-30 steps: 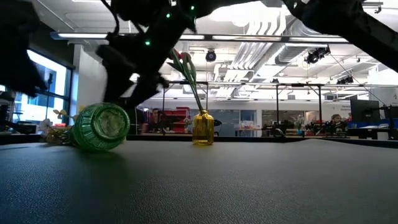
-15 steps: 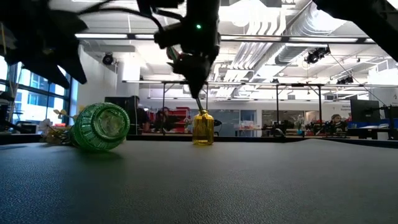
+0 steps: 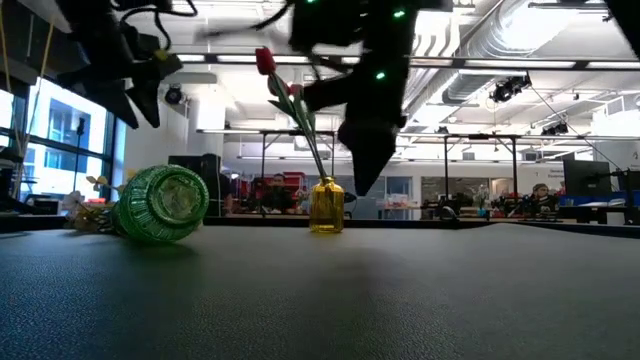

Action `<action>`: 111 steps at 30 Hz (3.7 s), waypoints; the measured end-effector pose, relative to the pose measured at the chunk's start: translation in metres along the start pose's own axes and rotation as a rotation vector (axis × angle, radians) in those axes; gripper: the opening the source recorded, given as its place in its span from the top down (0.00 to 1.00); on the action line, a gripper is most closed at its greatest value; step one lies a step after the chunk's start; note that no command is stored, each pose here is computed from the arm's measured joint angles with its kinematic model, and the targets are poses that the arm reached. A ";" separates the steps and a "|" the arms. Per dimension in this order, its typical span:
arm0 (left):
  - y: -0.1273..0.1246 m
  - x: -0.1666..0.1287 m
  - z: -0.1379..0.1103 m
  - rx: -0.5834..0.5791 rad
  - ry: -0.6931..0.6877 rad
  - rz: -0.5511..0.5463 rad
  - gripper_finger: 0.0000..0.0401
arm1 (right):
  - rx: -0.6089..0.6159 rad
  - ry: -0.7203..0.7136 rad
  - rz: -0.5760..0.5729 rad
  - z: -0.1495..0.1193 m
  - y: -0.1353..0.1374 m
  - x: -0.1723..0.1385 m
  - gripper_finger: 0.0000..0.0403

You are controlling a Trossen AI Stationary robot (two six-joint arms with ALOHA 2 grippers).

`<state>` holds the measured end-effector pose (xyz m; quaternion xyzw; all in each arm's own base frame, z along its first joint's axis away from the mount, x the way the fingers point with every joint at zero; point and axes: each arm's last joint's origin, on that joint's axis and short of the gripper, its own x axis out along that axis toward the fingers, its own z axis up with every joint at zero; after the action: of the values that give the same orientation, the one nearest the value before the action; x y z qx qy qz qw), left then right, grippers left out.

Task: Sort flowers into vase by color
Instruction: Adjust the green vase

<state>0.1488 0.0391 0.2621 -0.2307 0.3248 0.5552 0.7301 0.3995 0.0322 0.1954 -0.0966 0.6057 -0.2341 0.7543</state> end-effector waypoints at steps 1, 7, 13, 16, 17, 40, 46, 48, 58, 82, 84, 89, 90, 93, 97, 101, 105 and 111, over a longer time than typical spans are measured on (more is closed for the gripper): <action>0.001 0.003 0.006 -0.003 -0.002 0.008 0.58 | 0.013 -0.056 0.047 -0.004 -0.001 -0.002 0.35; 0.011 0.035 0.036 -0.014 0.039 0.042 0.71 | 0.109 -0.422 0.374 -0.018 0.001 -0.013 0.36; 0.039 0.070 0.050 -0.053 0.130 0.271 0.85 | 0.133 -0.638 0.509 -0.019 0.019 -0.025 0.36; 0.046 0.089 0.056 -0.055 0.191 0.307 0.90 | 0.135 -0.714 0.535 -0.017 0.026 -0.033 0.36; 0.049 0.097 0.056 -0.049 0.221 0.313 0.91 | 0.135 -0.730 0.540 -0.016 0.027 -0.035 0.36; 0.025 0.182 0.018 0.175 0.482 0.173 1.00 | -0.026 -0.728 0.661 -0.020 0.059 -0.025 0.36; 0.016 0.167 0.014 0.255 0.525 0.070 1.00 | -0.110 -0.728 0.700 -0.019 0.074 -0.005 0.36; 0.014 0.161 0.013 0.269 0.534 0.051 1.00 | -0.108 -0.746 0.710 -0.017 0.079 0.002 0.36; -0.003 0.143 0.005 0.324 0.557 -0.071 1.00 | -0.053 -0.770 0.670 -0.012 0.083 0.020 0.36; 0.026 -0.013 0.023 0.056 0.330 -0.262 1.00 | 0.190 -0.602 0.198 -0.029 0.058 0.003 0.36; 0.018 -0.028 0.021 0.024 0.310 -0.346 1.00 | 0.185 -0.606 0.164 -0.029 0.057 0.003 0.36; -0.022 -0.048 -0.003 -0.005 0.357 -0.478 1.00 | 0.169 -0.608 0.157 -0.029 0.057 0.003 0.36; -0.031 -0.050 -0.010 -0.002 0.380 -0.491 1.00 | 0.165 -0.605 0.156 -0.030 0.057 0.003 0.36; -0.051 -0.061 -0.037 -0.005 0.446 -0.493 1.00 | 0.129 -0.605 0.156 -0.030 0.058 0.003 0.36; -0.067 -0.072 -0.073 -0.078 0.480 -0.422 1.00 | 0.086 -0.612 0.157 -0.030 0.058 0.003 0.36; -0.077 -0.077 -0.098 -0.251 0.456 -0.356 1.00 | 0.054 -0.649 0.149 -0.027 0.059 0.001 0.36; -0.084 -0.070 -0.110 -0.324 0.462 -0.259 0.97 | 0.029 -0.692 0.143 -0.023 0.059 -0.002 0.36; -0.082 -0.060 -0.104 -0.298 0.490 -0.171 0.85 | 0.004 -0.729 0.143 -0.020 0.059 -0.005 0.36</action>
<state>0.1951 -0.0958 0.2329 -0.4891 0.3857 0.4610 0.6320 0.3932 0.0884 0.1691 -0.1296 0.3019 -0.1323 0.9352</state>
